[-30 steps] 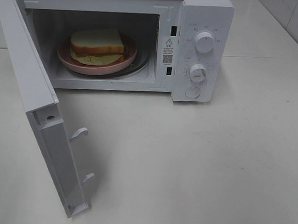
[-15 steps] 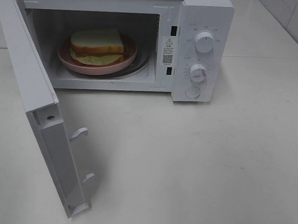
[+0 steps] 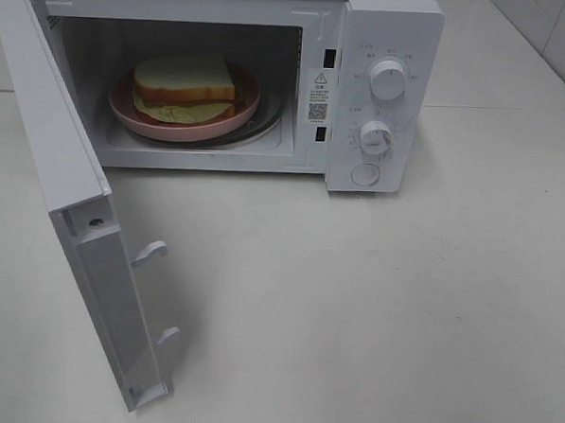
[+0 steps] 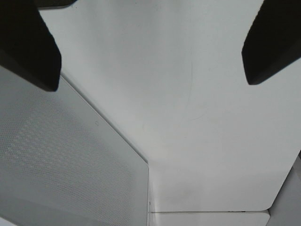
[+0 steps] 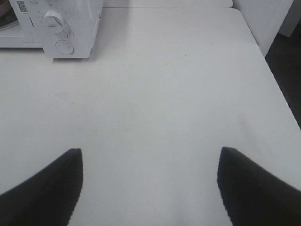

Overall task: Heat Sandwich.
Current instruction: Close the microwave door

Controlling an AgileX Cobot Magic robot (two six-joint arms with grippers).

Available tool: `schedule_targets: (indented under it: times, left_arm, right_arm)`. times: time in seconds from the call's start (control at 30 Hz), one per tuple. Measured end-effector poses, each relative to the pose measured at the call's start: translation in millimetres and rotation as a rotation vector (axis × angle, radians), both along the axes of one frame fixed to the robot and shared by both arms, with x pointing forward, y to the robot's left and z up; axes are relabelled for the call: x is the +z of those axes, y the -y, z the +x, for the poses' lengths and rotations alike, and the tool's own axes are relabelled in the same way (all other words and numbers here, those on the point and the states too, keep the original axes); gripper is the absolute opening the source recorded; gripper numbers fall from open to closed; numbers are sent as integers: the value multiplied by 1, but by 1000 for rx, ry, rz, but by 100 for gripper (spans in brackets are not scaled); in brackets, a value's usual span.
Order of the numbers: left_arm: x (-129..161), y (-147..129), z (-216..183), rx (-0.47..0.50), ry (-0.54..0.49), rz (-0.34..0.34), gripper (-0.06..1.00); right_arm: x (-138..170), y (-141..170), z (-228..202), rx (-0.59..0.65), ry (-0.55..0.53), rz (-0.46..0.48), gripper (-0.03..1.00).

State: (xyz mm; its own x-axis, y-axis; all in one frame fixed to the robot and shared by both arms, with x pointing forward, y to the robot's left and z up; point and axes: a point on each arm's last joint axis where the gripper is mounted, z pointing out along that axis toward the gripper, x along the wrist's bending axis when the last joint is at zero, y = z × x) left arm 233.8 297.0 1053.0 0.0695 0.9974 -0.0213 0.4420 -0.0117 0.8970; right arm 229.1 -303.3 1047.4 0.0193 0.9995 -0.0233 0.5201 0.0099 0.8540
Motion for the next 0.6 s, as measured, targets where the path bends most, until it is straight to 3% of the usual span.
schedule_targets:
  times: [0.6]
  left_arm:
    - [0, 0, 0, 0, 0, 0, 99]
  right_arm:
    - [0, 0, 0, -1, 0, 1, 76]
